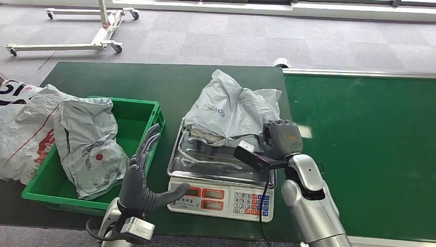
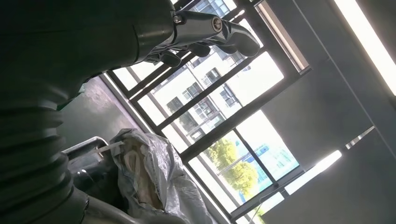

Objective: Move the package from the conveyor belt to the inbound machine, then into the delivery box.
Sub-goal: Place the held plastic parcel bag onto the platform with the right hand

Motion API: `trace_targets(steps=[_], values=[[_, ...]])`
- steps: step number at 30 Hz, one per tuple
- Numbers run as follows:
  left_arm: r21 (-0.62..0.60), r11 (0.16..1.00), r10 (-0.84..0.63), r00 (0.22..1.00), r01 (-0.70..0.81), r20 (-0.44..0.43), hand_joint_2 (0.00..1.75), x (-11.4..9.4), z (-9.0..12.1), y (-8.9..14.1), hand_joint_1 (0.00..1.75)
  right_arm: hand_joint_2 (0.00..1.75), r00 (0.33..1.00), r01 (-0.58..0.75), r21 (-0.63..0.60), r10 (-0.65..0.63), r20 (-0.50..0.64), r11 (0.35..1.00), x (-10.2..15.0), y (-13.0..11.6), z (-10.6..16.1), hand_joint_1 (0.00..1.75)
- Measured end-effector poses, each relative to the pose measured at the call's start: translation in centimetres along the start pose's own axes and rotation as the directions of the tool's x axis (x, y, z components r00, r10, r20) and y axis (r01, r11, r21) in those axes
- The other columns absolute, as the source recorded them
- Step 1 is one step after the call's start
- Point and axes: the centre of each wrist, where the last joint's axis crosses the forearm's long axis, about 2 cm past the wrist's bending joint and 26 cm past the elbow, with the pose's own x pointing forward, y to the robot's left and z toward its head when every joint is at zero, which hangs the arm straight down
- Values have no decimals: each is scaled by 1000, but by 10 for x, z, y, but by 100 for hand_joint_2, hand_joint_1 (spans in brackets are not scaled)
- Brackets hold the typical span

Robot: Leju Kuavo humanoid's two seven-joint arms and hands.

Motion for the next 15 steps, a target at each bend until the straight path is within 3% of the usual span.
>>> trace_targets(steps=[11,15], values=[[13,1000,19,1000,-19,-10,175,-3,-2,1,0,175,938,92,-81,-59,340,992,47,-14,7,175],[15,1000,21,1000,-21,-16,175,-6,-2,0,0,175,910,122,-74,-82,407,990,65,-17,10,175]])
